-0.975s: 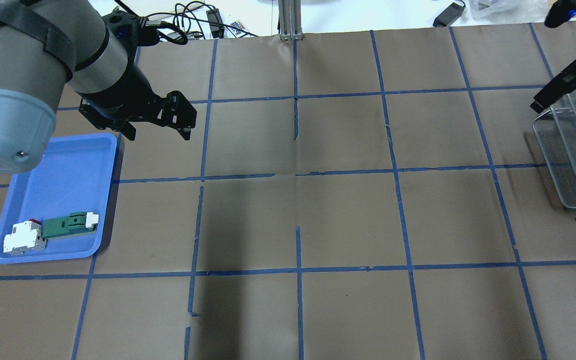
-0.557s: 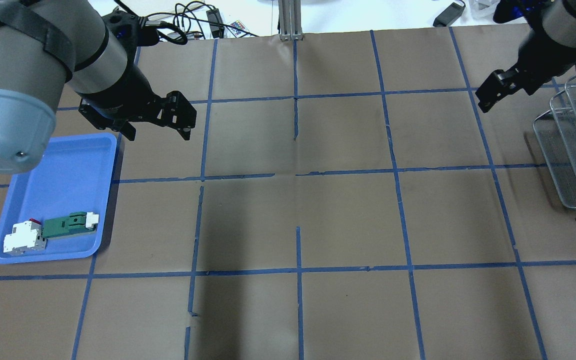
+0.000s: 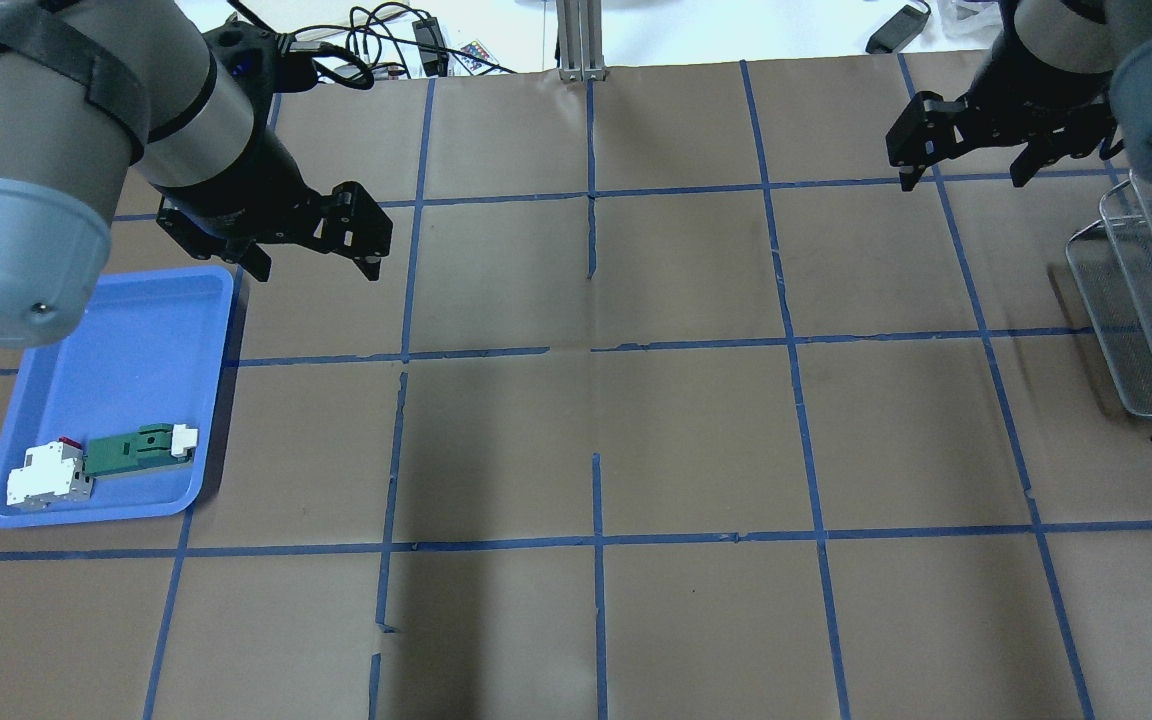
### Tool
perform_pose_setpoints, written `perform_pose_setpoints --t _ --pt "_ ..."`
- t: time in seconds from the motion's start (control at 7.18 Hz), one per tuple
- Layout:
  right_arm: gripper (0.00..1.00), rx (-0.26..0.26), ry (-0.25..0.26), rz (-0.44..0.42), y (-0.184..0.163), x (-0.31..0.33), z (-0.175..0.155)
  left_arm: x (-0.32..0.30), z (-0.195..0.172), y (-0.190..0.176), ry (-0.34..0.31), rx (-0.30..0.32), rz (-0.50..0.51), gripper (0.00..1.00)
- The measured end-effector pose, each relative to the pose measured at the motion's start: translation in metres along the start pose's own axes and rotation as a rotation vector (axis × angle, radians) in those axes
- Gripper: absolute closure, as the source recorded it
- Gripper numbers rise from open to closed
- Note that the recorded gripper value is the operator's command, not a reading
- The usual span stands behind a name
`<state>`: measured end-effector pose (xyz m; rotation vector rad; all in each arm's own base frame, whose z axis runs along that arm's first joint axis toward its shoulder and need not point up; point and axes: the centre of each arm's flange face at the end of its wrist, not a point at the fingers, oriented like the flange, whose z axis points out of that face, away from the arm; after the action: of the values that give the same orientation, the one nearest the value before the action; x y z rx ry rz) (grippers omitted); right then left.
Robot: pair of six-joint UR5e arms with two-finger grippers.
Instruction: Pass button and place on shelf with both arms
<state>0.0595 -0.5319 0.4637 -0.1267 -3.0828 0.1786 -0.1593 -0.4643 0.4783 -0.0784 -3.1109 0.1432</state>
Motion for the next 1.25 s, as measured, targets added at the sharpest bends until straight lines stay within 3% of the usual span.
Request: perform_pose_setpoints --t 0.28,0.56,0.84,1.25 --pt "0.00 -0.076 0.049 0.057 0.018 -0.006 0.000 0.000 0.000 0.000 0.000 0.000 0.000 0.00" --pt "0.00 -0.083 -0.071 0.087 0.024 -0.022 -0.012 0.000 0.000 0.000 0.000 0.000 0.000 0.00" --pt "0.00 -0.103 -0.118 0.074 0.032 -0.045 -0.027 0.000 0.000 0.000 0.000 -0.002 0.000 0.00" --pt "0.00 -0.091 -0.021 0.041 0.045 -0.070 -0.036 0.000 0.000 0.001 -0.001 -0.001 0.000 0.00"
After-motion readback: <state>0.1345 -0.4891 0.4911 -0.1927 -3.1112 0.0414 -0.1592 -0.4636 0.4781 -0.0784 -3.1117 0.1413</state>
